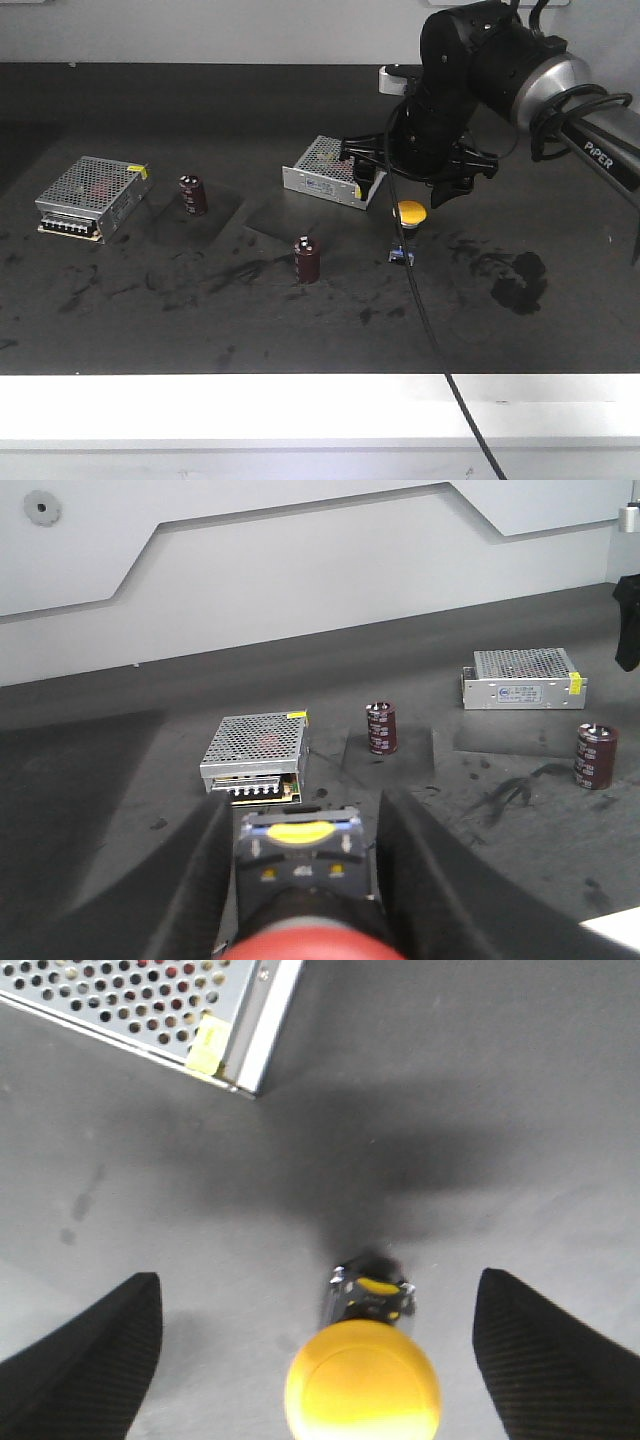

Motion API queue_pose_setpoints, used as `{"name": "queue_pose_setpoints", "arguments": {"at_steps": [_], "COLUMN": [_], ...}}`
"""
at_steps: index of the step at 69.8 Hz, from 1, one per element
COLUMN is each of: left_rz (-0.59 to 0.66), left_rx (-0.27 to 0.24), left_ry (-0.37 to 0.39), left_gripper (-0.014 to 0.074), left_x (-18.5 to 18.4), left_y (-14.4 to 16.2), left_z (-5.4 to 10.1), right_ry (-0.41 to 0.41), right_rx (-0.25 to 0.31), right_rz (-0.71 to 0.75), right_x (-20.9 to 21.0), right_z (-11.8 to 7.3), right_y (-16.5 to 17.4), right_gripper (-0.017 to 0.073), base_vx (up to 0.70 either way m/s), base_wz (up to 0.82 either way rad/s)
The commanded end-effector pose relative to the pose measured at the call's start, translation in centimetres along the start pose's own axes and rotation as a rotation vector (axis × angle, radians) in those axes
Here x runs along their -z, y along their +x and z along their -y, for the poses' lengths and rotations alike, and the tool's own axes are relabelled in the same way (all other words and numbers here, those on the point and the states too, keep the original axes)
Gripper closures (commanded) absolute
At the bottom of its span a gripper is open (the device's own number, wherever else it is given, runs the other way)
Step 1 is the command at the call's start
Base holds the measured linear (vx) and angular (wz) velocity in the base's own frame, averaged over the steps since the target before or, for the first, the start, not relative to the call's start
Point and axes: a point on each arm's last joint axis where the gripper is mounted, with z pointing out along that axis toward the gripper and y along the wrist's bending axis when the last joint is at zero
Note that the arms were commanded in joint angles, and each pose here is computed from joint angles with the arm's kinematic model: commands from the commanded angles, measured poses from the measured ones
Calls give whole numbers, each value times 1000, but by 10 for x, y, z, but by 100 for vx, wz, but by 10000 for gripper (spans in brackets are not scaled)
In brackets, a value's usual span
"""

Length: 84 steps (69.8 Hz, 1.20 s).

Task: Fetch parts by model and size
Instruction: 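Reach the right gripper down over the yellow-capped stop button, then close the right gripper on the yellow button and lift it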

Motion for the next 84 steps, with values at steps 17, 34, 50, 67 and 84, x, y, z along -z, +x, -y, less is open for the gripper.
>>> {"name": "queue_pose_setpoints", "arguments": {"at_steps": [17, 34, 50, 67, 84], "left_rz": [83, 83, 83, 83, 82], "left_rx": [-2, -2, -2, -2, -2], "left_ry": [5, 5, 5, 5, 4], "left_gripper": [600, 600, 600, 600, 600], "left_x": [1, 1, 1, 1, 1], "left_y": [-14, -14, -14, -14, -14], "left_z": [-1, -1, -1, -1, -1], "right_ry": [35, 60, 83, 98, 85], "right_rx": [0, 12, 18, 20, 9], "right_rz": [73, 23, 4, -54, -28], "right_x": [52, 36, 23, -7, -13], "right_z": [16, 18, 18, 15, 12], "right_y": [7, 13, 12, 12, 9], "right_gripper": [-31, -31, -31, -31, -29], "base_vx": [0, 0, 0, 0, 0], "base_wz": [0, 0, 0, 0, 0]}}
